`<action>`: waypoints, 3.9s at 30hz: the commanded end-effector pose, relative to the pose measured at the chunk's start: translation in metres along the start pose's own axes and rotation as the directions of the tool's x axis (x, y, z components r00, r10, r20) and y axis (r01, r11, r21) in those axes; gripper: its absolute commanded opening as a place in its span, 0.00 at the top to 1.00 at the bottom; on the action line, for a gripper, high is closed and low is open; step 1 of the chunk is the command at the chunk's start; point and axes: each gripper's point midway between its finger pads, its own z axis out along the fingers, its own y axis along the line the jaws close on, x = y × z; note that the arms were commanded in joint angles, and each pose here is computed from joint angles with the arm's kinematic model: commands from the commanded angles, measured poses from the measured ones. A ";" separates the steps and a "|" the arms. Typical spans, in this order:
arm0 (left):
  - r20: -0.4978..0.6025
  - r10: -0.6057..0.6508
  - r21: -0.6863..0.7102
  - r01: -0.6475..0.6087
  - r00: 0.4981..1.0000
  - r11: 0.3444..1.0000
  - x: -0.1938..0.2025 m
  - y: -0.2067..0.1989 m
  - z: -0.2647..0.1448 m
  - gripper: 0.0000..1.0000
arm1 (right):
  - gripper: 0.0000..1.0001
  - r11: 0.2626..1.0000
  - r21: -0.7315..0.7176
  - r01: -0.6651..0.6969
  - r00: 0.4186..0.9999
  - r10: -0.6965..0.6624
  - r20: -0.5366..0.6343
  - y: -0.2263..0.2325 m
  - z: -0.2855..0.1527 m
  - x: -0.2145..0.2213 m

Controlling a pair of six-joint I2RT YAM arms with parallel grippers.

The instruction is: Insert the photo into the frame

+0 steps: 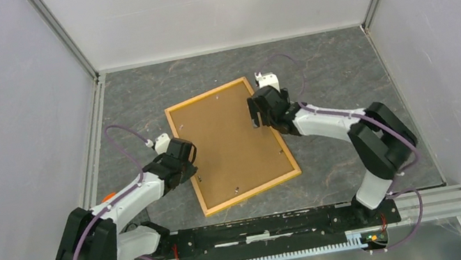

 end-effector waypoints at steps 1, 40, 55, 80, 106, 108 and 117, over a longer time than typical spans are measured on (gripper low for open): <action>-0.039 -0.048 -0.007 0.048 0.998 0.999 0.012 0.003 0.002 0.98 | 0.14 0.991 0.060 -0.122 0.993 0.122 0.012 0.004 0.028 -0.026; -0.062 -0.058 0.009 0.058 0.996 0.998 0.015 0.005 0.009 0.98 | 0.33 0.913 0.295 -0.283 0.945 0.319 -0.079 0.015 0.096 -0.017; -0.064 -0.063 0.015 0.064 0.996 0.998 0.016 0.006 0.009 0.98 | 0.28 0.917 0.269 -0.293 0.950 0.312 -0.027 0.006 0.094 -0.032; -0.068 -0.064 0.017 0.065 0.996 0.998 0.016 0.006 0.010 0.98 | 0.26 0.958 0.248 -0.146 0.964 0.194 -0.180 0.023 0.097 0.011; -0.069 -0.066 0.013 0.067 0.995 0.998 0.016 0.007 0.010 0.98 | 0.56 0.963 0.240 -0.119 0.952 0.179 -0.247 0.015 0.087 0.032; -0.069 -0.067 0.014 0.068 0.995 0.998 0.016 0.007 0.010 0.98 | 0.51 0.966 0.229 -0.118 0.953 0.175 -0.247 0.017 0.087 0.029; -0.068 -0.070 0.015 0.071 0.995 0.997 0.016 0.007 0.010 0.98 | 0.36 0.958 0.260 -0.125 0.942 0.197 -0.273 0.021 0.094 0.028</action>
